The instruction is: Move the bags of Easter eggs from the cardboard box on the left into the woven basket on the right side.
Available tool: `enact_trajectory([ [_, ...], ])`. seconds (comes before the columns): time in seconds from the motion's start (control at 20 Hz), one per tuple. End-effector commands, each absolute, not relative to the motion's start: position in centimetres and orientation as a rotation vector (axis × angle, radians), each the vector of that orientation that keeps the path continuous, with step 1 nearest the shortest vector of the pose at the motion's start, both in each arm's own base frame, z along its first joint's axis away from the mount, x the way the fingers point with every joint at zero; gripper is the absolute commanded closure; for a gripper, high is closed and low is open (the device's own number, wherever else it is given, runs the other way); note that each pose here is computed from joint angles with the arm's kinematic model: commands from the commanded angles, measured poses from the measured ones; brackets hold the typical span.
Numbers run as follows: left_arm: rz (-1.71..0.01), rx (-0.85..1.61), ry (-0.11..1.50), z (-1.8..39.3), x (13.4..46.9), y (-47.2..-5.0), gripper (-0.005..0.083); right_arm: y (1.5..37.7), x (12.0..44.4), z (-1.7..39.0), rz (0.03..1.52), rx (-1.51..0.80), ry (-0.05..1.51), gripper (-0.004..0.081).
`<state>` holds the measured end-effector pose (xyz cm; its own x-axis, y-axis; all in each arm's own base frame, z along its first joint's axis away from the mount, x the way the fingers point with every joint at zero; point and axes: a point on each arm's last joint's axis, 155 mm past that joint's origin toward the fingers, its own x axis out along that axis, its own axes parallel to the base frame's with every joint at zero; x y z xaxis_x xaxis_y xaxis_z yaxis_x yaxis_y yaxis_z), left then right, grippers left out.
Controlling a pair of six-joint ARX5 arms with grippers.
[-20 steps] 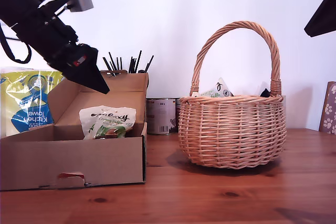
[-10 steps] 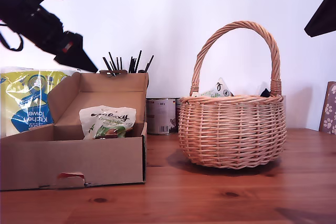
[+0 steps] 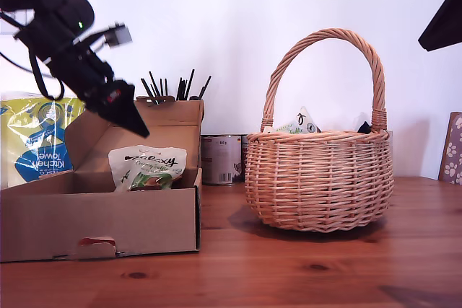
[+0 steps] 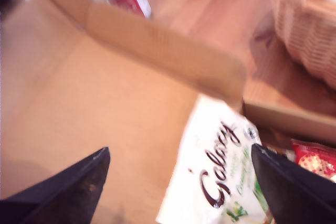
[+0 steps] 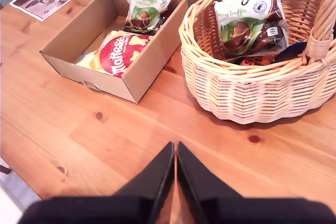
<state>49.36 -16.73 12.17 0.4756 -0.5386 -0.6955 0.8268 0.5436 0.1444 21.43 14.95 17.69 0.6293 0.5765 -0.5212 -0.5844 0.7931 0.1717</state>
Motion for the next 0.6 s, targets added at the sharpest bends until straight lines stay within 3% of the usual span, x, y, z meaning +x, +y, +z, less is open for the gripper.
enact_trajectory([
  [0.0,-0.891,0.51,0.673,10.6,49.5,-16.7,-0.0009,15.2,21.5,17.9,0.672,-0.017,0.59,0.0783],
  [0.45,-0.968,0.512,0.801,7.7,46.7,-17.8,-0.0009,15.2,21.6,17.7,0.673,-0.018,0.598,0.0783],
  [0.55,-0.991,0.51,0.839,7.2,45.7,-18.2,-0.0009,16.0,20.9,17.9,0.728,-0.005,0.6,0.0783],
])
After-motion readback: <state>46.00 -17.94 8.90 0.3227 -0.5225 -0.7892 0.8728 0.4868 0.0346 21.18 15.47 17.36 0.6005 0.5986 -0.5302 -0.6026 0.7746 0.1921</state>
